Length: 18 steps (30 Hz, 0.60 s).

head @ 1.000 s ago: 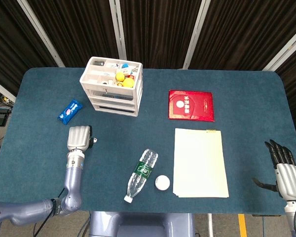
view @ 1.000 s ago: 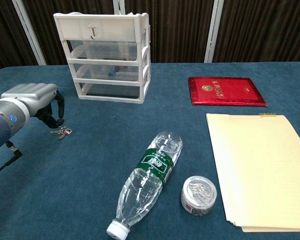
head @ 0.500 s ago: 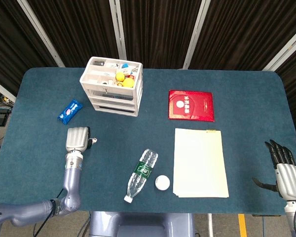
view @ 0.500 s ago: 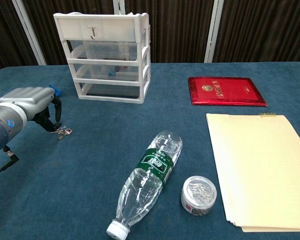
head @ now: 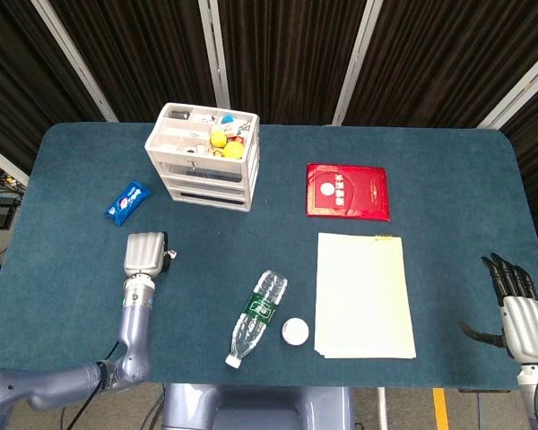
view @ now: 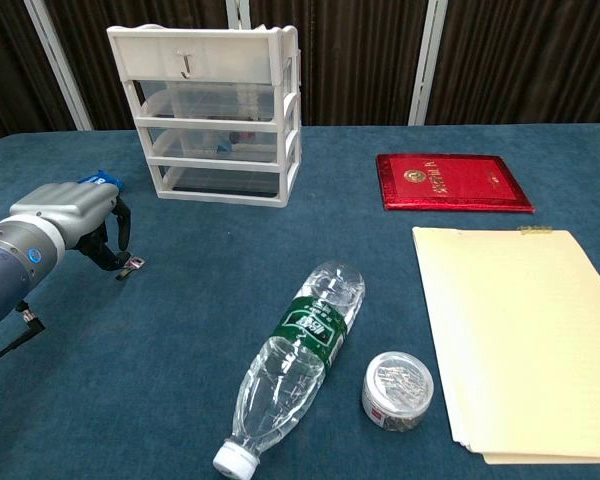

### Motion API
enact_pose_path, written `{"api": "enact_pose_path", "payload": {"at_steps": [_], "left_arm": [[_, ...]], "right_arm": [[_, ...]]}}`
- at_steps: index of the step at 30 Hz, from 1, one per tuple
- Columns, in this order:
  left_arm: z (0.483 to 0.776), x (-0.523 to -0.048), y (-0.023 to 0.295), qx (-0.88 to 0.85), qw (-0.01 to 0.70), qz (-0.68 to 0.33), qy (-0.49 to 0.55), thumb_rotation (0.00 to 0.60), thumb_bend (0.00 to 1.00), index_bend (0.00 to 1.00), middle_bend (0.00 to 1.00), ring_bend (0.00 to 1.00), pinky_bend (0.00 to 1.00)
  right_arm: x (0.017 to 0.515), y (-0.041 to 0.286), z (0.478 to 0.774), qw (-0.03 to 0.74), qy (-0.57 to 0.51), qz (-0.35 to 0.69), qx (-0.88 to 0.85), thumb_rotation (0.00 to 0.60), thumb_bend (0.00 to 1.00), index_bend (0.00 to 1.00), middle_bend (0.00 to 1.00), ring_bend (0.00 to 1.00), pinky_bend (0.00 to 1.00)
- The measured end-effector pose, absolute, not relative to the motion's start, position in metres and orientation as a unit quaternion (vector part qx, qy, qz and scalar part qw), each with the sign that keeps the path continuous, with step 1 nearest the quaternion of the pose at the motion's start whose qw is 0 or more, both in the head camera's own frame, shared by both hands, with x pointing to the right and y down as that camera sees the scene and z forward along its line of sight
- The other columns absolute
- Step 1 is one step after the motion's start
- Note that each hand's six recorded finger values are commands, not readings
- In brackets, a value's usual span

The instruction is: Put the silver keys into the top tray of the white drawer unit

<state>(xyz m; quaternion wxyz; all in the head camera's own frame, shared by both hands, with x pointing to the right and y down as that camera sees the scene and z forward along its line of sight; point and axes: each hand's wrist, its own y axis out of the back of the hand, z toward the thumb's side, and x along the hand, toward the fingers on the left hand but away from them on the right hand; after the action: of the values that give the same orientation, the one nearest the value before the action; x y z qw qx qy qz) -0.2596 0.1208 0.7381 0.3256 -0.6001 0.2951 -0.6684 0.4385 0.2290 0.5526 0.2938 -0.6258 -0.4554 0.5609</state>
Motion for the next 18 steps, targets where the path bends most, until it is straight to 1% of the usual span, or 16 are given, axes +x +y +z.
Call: {"api": "enact_pose_path", "payload": {"at_steps": [6, 18], "left_arm": [[0.7399, -0.2596, 0.1197, -0.598, 0.328, -0.669, 0.296, 0.600, 0.35, 0.54, 0.98, 0.89, 0.76], [0.7433, -0.2583, 0.1193, -0.596, 0.330, -0.669, 0.298, 0.600, 0.33, 0.54, 0.97, 0.88, 0.76]], "right_arm": [[0.4386, 0.2291, 0.5523, 0.294, -0.456, 0.560, -0.625, 0.600, 0.00, 0.00, 0.00, 0.00, 0.00], [0.4385, 0.2290, 0.5523, 0.294, -0.457, 0.559, -0.626, 0.600, 0.00, 0.00, 0.00, 0.00, 0.00]]}}
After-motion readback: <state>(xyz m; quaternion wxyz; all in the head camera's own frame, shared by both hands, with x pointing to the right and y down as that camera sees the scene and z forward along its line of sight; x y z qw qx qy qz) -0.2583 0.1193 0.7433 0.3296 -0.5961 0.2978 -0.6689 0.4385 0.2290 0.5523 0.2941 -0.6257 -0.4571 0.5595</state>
